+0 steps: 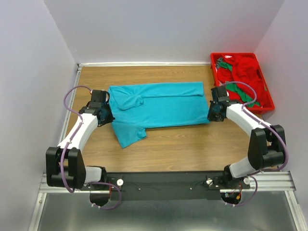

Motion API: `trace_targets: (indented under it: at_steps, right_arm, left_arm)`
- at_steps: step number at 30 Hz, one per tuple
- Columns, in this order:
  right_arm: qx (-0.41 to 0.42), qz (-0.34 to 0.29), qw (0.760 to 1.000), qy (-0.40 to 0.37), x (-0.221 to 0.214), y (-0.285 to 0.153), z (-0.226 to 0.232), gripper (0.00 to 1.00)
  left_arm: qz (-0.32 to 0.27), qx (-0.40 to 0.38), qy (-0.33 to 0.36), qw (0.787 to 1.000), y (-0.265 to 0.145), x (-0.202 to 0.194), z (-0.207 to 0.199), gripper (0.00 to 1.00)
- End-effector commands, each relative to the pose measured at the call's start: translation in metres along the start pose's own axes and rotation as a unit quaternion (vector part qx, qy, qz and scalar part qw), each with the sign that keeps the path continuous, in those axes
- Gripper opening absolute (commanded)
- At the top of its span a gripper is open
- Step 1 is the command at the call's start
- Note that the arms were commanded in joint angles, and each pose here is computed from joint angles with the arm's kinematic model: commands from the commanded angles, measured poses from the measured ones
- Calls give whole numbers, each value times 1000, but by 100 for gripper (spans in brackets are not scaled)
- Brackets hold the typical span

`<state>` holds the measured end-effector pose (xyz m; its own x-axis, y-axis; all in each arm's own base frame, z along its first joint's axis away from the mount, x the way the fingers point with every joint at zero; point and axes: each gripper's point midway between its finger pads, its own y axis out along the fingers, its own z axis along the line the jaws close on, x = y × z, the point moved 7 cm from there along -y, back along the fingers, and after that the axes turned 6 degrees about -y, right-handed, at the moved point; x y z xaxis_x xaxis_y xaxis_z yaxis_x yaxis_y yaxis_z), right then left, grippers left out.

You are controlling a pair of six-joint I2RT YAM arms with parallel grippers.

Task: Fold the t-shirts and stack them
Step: Fold the tshirt

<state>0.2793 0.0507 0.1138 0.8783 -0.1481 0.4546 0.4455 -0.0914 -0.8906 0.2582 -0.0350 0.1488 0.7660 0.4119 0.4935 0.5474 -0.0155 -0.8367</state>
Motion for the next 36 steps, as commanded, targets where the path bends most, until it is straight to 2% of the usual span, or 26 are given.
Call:
trace_targets:
  at_steps: [1, 13, 24, 36]
  right_arm:
    - [-10, -15, 1000, -23, 26, -11, 2, 1]
    - [-24, -29, 999, -38, 81, 15, 19, 0]
    - [-47, -19, 998, -43, 95, 42, 20, 1]
    - [-46, -23, 998, -38, 107, 52, 25, 1]
  left_arm:
    - [10, -6, 14, 1000, -1, 13, -4, 0]
    - [-1, -16, 18, 1000, 22, 65, -18, 0]
    - [0, -18, 11, 1000, 46, 96, -17, 0]
    - [-15, -26, 8, 1000, 59, 109, -21, 0]
